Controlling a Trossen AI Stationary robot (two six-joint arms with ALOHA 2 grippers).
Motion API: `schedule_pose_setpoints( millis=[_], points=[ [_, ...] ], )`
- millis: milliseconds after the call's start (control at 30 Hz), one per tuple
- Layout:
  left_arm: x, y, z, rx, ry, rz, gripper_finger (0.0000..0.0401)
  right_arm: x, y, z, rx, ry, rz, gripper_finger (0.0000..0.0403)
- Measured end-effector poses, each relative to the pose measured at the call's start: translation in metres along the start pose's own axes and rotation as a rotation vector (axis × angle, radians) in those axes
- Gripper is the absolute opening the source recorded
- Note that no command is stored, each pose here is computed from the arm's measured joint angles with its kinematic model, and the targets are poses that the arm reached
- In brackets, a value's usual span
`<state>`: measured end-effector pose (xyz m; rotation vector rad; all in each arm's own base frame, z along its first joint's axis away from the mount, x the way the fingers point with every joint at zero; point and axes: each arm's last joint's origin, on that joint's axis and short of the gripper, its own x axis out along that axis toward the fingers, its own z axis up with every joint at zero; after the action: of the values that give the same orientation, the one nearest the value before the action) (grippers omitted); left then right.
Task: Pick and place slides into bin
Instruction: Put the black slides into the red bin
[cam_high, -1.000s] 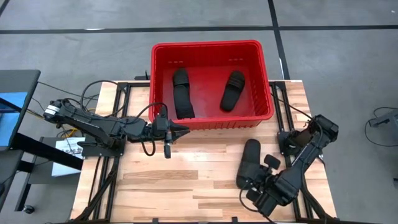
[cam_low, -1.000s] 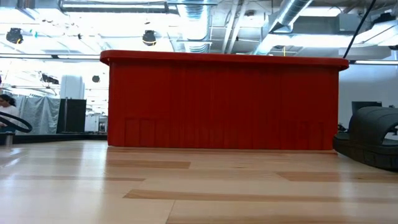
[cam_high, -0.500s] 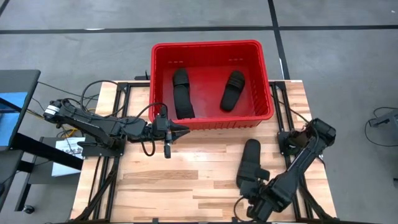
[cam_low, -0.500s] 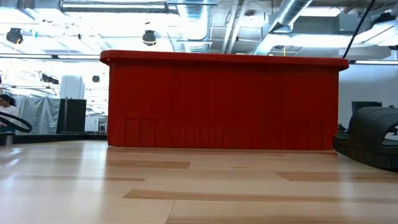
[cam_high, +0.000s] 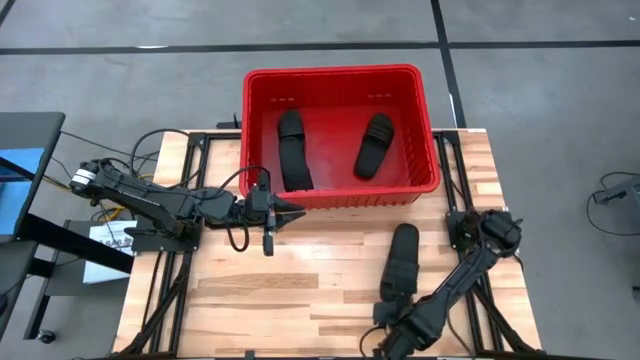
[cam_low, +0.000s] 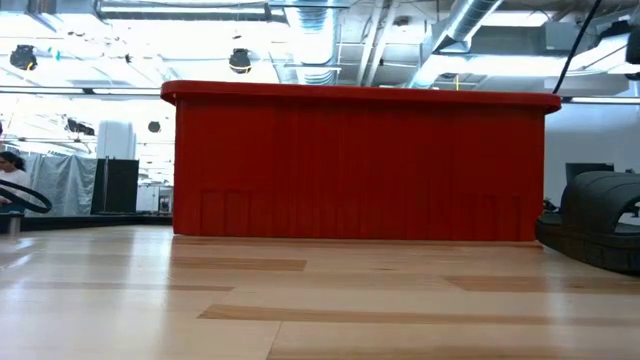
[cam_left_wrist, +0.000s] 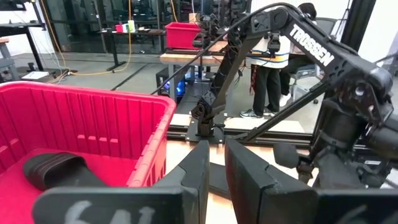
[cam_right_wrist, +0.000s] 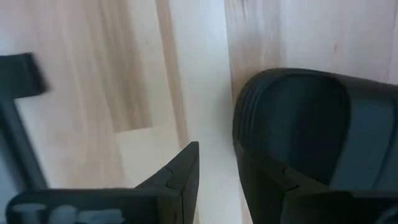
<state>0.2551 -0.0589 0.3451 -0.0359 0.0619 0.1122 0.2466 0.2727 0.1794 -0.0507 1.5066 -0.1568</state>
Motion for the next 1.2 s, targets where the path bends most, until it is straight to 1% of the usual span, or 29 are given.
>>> schedule_pose_setpoints(
  millis=[67, 333, 500, 667, 767, 1033, 1133, 1200],
  points=[
    [0.0, 0.0, 0.0, -0.001, 0.0, 0.0, 0.0041, 0.004, -0.001, 0.003, 0.001, 0.007, -0.011, 0.0102],
    [0.0, 0.0, 0.0, -0.004, 0.0, -0.004, 0.0041, 0.006, -0.009, 0.01, 0.017, -0.003, -0.046, 0.0102],
    [0.0, 0.0, 0.0, -0.005, 0.001, -0.003, 0.0041, 0.008, -0.009, 0.01, -0.017, 0.02, -0.029, 0.0102],
    [0.0, 0.0, 0.0, -0.005, 0.001, -0.003, 0.0041, 0.022, -0.015, 0.008, 0.003, 0.099, 0.004, 0.0102],
    [0.0, 0.0, 0.0, -0.005, 0.001, -0.003, 0.0041, 0.031, -0.019, 0.007, 0.004, 0.105, -0.003, 0.0102],
    [0.0, 0.0, 0.0, -0.01, 0.001, -0.007, 0.0041, 0.052, -0.031, 0.009, 0.017, 0.095, 0.037, 0.0102],
    [0.0, -0.001, 0.0, -0.01, 0.003, -0.014, 0.0041, 0.055, -0.032, 0.008, 0.019, 0.093, 0.037, 0.0089],
    [0.0, -0.001, 0.0, -0.01, 0.004, -0.017, 0.0041, 0.056, -0.032, 0.008, 0.019, 0.091, 0.04, 0.0059]
  ],
)
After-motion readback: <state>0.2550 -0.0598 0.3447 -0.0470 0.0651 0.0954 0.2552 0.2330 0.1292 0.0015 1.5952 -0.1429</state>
